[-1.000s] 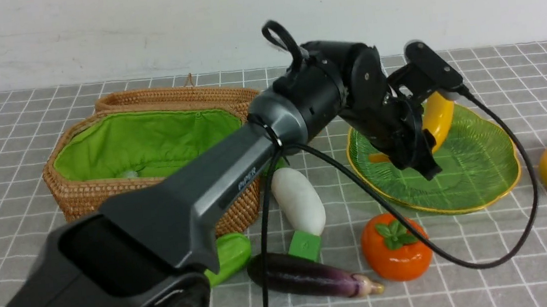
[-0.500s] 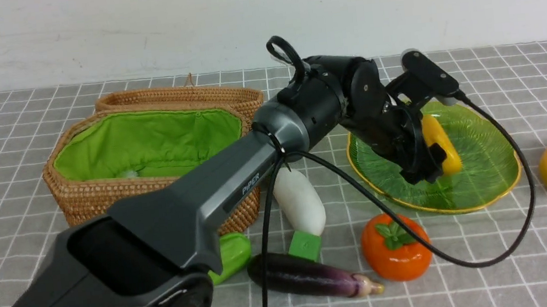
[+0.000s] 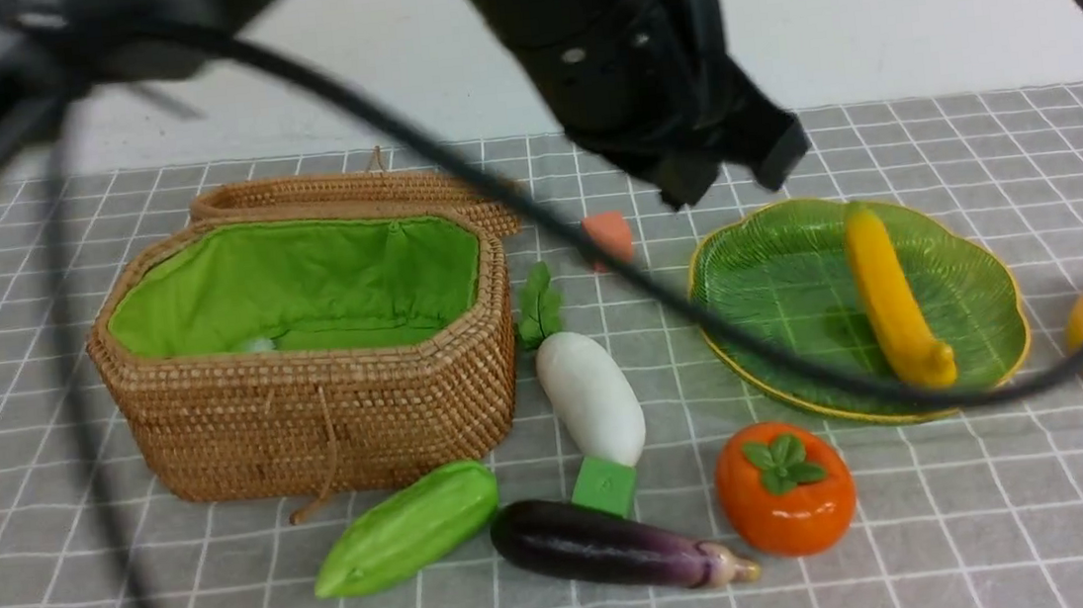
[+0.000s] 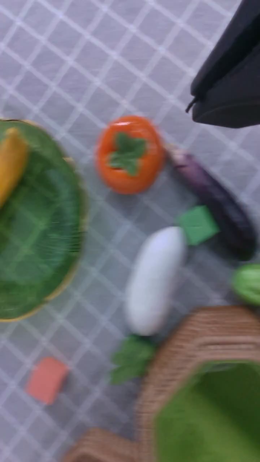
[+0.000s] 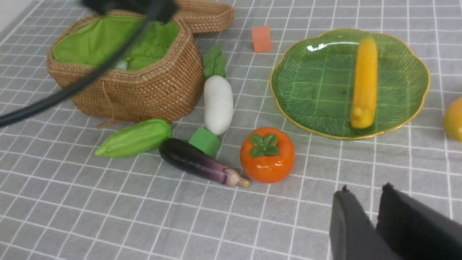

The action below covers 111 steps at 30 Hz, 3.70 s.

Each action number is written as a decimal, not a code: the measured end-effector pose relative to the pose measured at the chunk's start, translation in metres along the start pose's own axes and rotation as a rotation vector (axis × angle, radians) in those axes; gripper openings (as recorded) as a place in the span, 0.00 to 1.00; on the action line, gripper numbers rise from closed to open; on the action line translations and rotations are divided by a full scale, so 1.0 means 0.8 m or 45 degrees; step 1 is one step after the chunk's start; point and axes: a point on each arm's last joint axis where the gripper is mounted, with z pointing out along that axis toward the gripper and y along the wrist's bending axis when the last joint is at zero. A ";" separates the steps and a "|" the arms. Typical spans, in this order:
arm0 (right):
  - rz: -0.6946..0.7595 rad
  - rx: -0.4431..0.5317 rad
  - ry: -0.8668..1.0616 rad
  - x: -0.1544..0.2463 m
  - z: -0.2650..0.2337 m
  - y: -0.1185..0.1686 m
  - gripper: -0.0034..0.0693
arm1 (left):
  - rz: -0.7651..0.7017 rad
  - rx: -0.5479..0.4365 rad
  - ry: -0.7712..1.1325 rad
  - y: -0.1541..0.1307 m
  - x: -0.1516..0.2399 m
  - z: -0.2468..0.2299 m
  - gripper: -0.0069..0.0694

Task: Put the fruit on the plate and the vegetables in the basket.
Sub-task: Take a chayote with your left arm and place it on the basket on the left, then use the left arm to grab an eggplant and put it into the left basket

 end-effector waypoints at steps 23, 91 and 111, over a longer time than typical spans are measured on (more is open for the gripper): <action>-0.036 -0.031 -0.003 0.000 0.000 0.003 0.23 | -0.082 -0.235 0.467 0.089 0.227 0.164 0.83; -0.159 -0.308 0.107 0.009 -0.008 0.028 0.27 | 0.564 0.332 0.313 0.003 0.128 0.107 0.44; -0.149 -0.343 0.120 0.011 -0.009 0.031 0.27 | 1.089 0.162 0.318 -0.026 0.147 0.287 0.64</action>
